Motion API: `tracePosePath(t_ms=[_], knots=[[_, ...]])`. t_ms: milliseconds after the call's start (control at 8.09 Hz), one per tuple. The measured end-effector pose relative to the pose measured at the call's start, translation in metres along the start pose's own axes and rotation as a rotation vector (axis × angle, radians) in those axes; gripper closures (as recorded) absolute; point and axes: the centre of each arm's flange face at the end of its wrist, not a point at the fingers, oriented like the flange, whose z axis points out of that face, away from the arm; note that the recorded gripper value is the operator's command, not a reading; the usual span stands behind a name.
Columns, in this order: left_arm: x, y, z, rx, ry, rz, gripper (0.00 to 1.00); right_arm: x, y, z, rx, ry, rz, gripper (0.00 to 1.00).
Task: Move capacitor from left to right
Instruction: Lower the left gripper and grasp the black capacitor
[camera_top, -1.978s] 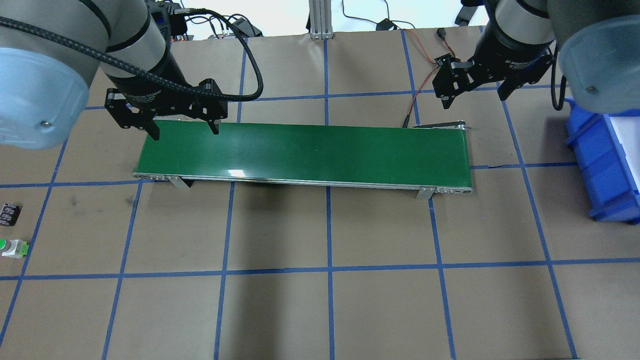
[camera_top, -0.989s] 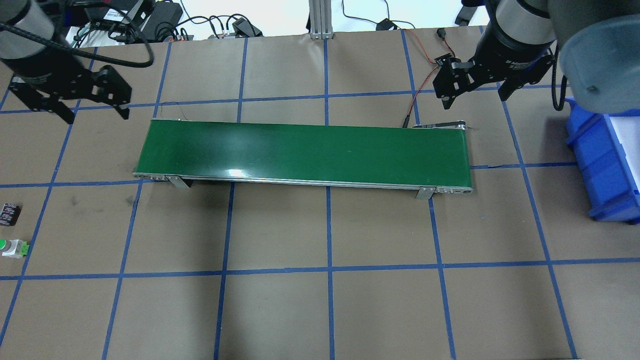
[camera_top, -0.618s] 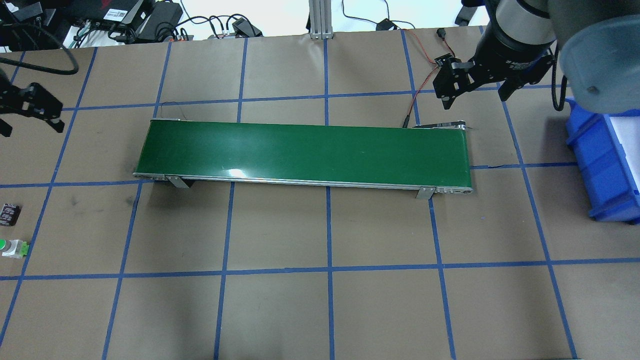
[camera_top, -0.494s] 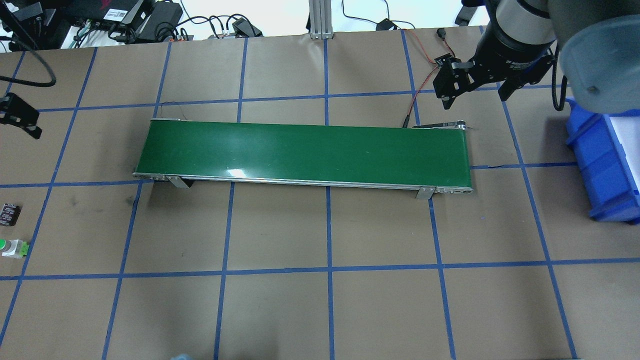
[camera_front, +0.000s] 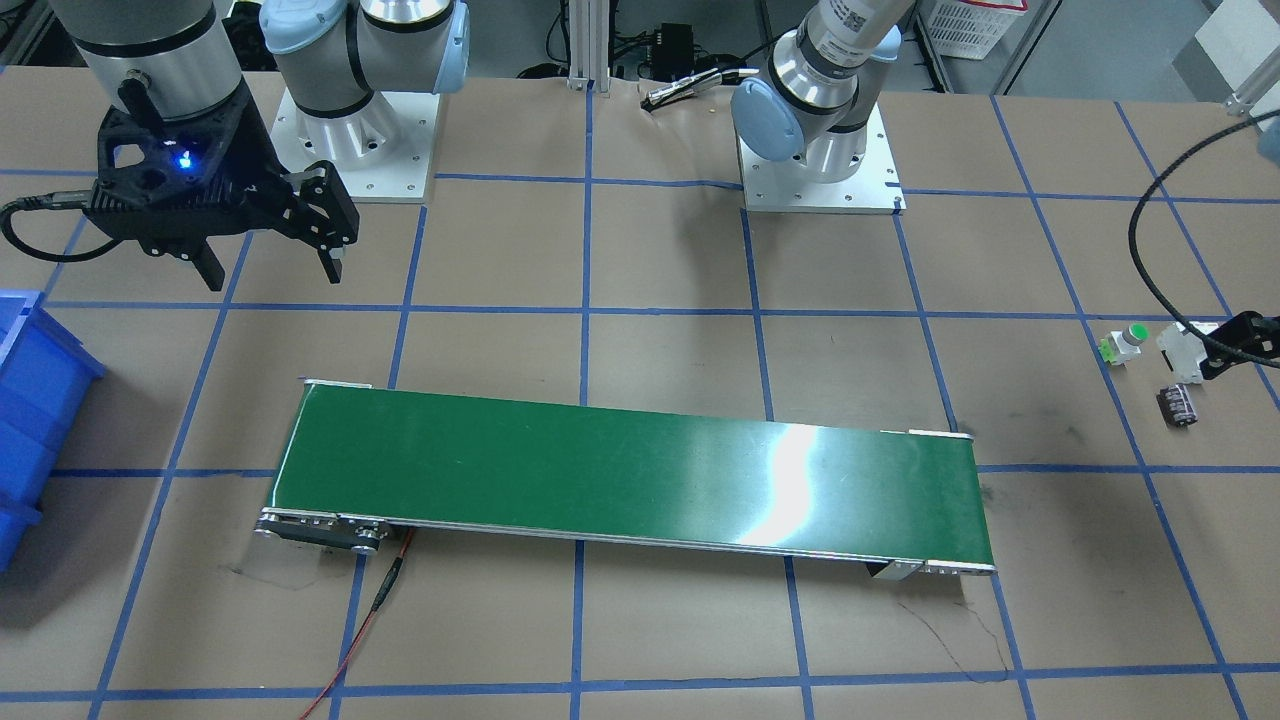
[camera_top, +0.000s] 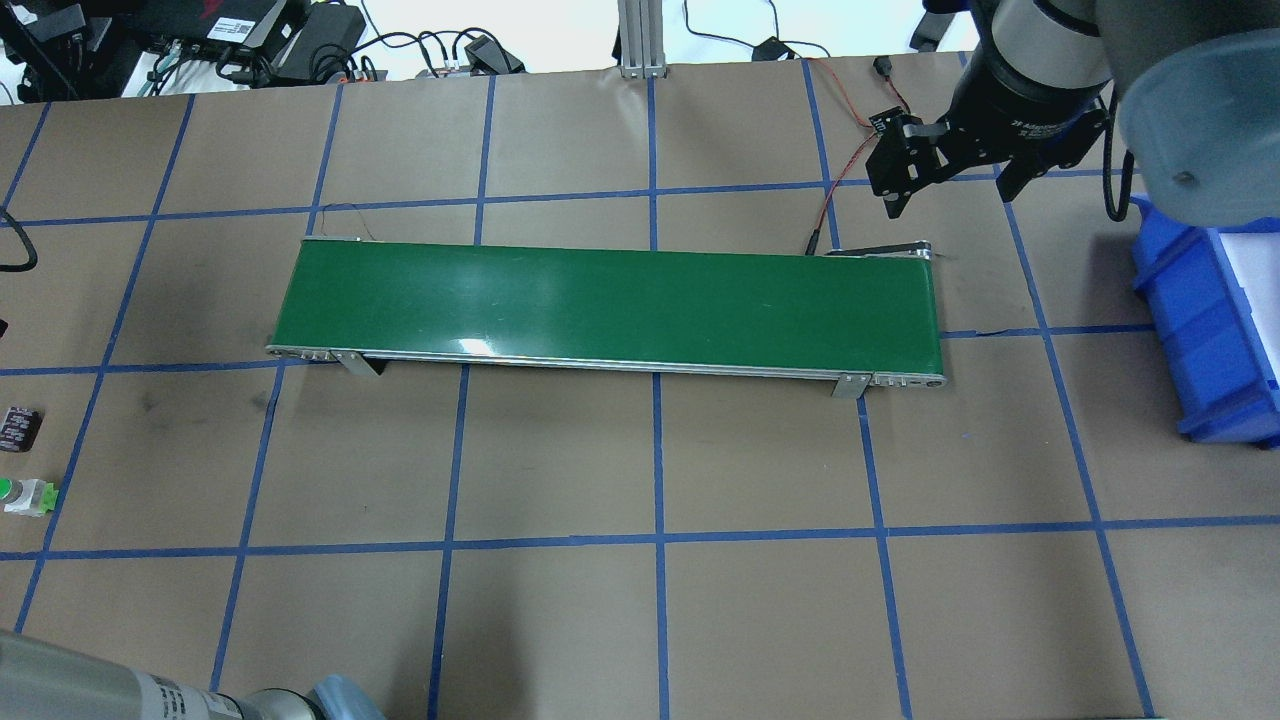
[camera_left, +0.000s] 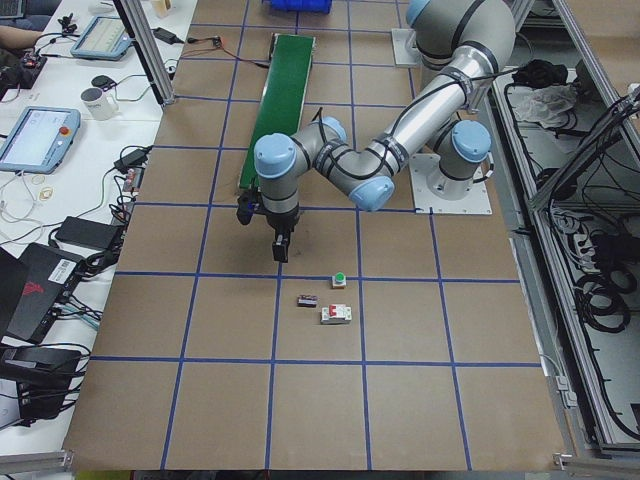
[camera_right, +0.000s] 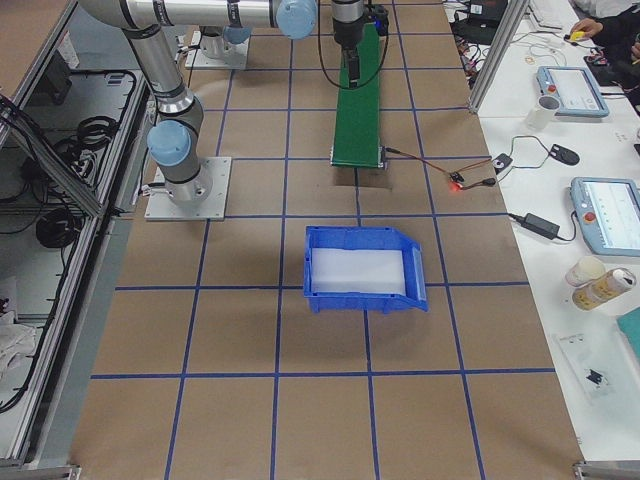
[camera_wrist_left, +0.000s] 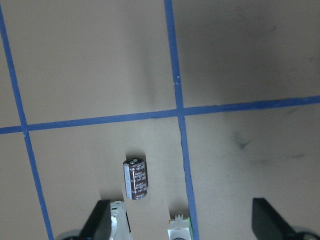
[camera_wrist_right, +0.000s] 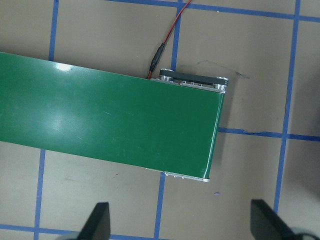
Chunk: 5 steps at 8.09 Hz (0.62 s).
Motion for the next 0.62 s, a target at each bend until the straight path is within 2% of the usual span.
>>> tracePosePath(t_ms=[371,618], knots=[[-0.051,0.026,0.069,-0.058,0.074,-0.009,0.00,0.000,0.000,0.000,0.000,0.000,0.000,0.00],[-0.065,0.024,0.103,-0.053,0.066,-0.017,0.00,0.000,0.000,0.000,0.000,0.000,0.000,0.00]])
